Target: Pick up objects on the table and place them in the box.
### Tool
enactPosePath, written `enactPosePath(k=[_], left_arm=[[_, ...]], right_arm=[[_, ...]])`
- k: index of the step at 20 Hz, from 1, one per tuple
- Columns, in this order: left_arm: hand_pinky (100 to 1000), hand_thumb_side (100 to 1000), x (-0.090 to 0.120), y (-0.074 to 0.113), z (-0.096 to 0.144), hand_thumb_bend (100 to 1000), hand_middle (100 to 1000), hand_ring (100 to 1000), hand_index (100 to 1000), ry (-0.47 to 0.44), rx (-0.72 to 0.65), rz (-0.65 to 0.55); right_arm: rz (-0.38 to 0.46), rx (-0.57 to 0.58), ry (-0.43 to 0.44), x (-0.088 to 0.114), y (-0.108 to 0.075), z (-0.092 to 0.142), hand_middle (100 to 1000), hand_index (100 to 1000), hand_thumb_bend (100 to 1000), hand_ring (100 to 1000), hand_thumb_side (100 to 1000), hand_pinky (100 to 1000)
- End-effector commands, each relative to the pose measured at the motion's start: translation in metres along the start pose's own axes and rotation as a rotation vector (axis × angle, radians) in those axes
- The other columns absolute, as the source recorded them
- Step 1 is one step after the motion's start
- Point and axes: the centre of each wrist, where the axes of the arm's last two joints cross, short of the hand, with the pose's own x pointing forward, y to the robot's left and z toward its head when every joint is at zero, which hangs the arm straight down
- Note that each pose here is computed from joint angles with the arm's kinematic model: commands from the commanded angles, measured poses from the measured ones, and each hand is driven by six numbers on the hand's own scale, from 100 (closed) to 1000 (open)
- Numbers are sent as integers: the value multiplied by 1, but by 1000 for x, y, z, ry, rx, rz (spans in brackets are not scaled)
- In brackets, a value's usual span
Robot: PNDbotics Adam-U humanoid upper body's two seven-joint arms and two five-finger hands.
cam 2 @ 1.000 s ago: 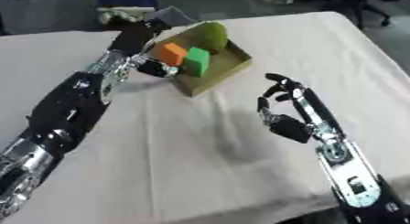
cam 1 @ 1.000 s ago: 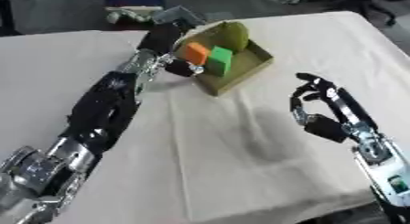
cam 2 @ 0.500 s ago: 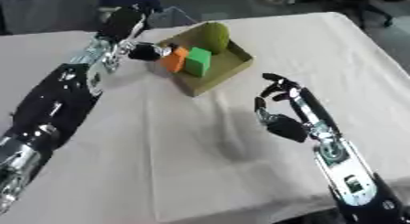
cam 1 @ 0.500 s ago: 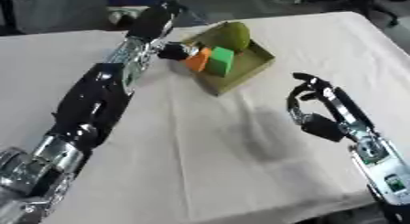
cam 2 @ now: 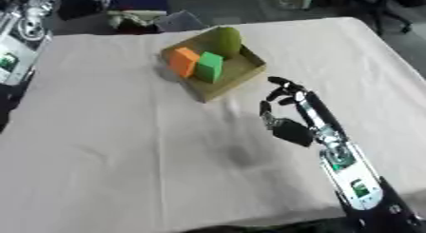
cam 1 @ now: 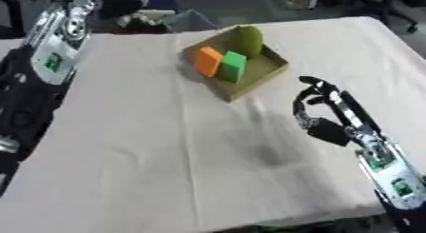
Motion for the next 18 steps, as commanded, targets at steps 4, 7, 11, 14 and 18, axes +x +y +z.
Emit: enactPosePath(k=[4,7,11,14,18], left_arm=[[652,418,24,54,44,100,598,587,758,-59,130,146],[653,424,29,53,64,100,598,588,758,-50,155,216],[650,449,28,42,94,100,596,585,757,-13,188,305],[642,496,21,32,111,104,588,577,753,34,210,353],[630,544,14,19,130,100,575,563,749,128,229,418]], right_arm=[[32,-46,10,-3,-18,7,626,932,100,827,460,751],[32,-54,22,-6,-20,10,626,932,100,827,459,751],[38,-61,34,-9,-21,14,626,932,100,827,455,751],[40,-66,40,-10,-22,16,626,932,100,827,454,751],[36,-75,39,-10,-21,17,623,932,100,826,453,751]])
